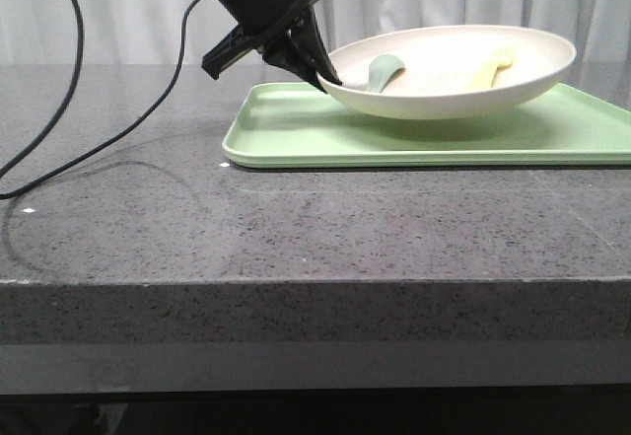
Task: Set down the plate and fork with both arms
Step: 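Carry the plate over the green tray and lower it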
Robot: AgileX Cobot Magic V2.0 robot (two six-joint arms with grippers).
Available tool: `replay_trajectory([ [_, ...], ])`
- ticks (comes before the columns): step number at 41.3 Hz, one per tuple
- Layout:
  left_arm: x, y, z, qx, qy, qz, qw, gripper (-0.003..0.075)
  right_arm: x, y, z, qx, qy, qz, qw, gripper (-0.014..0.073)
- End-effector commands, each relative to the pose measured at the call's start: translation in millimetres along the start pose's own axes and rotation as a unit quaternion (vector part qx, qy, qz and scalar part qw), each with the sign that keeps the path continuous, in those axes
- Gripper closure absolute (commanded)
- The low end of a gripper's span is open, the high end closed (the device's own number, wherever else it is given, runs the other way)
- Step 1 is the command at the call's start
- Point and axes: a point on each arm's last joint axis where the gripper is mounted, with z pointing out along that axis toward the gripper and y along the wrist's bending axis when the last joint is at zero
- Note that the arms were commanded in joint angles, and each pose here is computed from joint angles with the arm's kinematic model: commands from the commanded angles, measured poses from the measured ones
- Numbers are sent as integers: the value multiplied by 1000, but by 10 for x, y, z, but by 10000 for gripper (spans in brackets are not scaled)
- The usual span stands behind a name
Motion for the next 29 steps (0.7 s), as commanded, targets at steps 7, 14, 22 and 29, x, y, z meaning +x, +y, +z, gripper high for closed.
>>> replay_trajectory([
  [7, -126, -307, -365, 39, -73, 1, 997, 685, -191, 8, -26, 1, -54, -2, 999, 34],
  [14, -132, -308, -366, 40, -77, 2, 996, 541, -191, 8, -26, 1, -55, -2, 999, 34],
  [22, -116, -300, -395, 36, -63, 7, 997, 398, -191, 8, -26, 1, -55, -2, 999, 34],
  [29, -188, -269, -670, 15, -42, 33, 998, 342, -191, 8, -26, 1, -55, -2, 999, 34],
])
